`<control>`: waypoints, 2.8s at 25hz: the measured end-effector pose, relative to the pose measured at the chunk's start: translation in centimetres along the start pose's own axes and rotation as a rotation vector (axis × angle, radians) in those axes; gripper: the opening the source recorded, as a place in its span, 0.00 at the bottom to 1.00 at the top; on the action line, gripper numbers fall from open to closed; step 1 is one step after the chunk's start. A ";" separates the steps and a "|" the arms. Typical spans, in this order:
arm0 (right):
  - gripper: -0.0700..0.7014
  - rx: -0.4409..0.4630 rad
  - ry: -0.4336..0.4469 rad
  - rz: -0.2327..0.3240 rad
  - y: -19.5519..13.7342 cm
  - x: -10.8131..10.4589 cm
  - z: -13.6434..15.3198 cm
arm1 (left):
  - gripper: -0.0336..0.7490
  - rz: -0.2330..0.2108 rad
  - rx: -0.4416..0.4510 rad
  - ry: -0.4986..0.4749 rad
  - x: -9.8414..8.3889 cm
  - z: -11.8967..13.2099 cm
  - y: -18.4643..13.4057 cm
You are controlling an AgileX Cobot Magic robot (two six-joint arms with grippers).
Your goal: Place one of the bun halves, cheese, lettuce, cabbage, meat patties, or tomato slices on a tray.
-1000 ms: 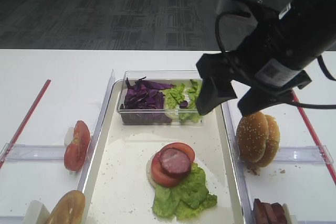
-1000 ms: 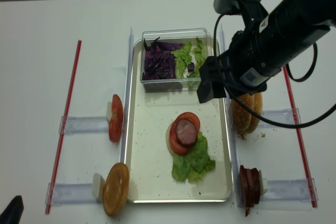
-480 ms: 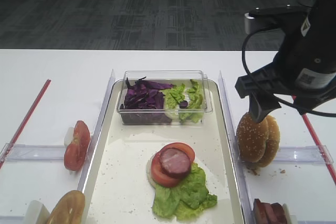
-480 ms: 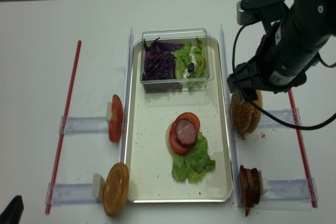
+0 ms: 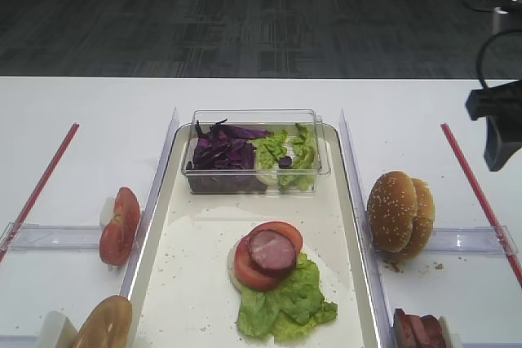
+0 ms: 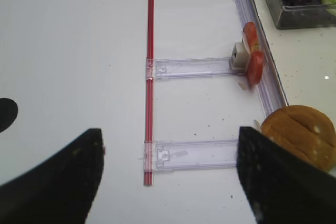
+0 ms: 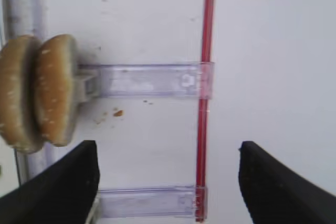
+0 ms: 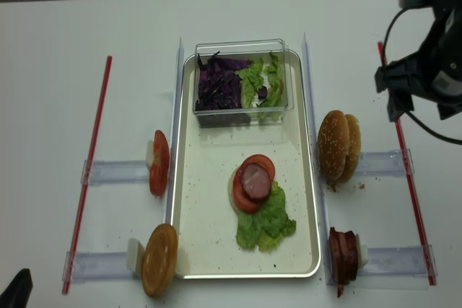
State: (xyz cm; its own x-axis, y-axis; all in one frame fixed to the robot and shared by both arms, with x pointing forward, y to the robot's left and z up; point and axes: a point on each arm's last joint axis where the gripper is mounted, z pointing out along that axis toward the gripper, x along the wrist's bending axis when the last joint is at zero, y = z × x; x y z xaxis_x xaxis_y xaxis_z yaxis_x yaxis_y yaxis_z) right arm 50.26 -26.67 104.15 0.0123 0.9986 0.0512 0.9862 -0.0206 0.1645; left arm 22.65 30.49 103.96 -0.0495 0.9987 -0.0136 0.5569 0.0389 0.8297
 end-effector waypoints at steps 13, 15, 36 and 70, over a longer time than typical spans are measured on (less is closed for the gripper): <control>0.83 0.061 0.016 0.077 -1.7 -3.1 -0.3 | 0.67 0.000 0.000 0.000 0.0 0.0 0.0; 0.83 0.052 0.025 0.076 -3.2 -3.0 -0.1 | 0.67 0.000 0.000 0.000 0.0 0.0 0.0; 0.81 -0.266 0.021 0.040 -17.4 -3.1 -1.1 | 0.67 0.000 0.000 0.000 0.0 0.0 0.0; 0.98 -0.857 0.007 -0.057 -26.7 -2.9 -4.6 | 0.67 0.000 0.000 0.000 0.0 0.0 0.0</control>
State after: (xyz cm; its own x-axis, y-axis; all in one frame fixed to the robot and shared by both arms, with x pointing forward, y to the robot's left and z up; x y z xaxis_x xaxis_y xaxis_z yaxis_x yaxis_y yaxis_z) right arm 23.09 -29.25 104.13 -0.0379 0.9989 0.0259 0.5199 -0.0024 0.8542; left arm 22.65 30.49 103.96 -0.0495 0.9987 -0.0136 0.5569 0.0389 0.8297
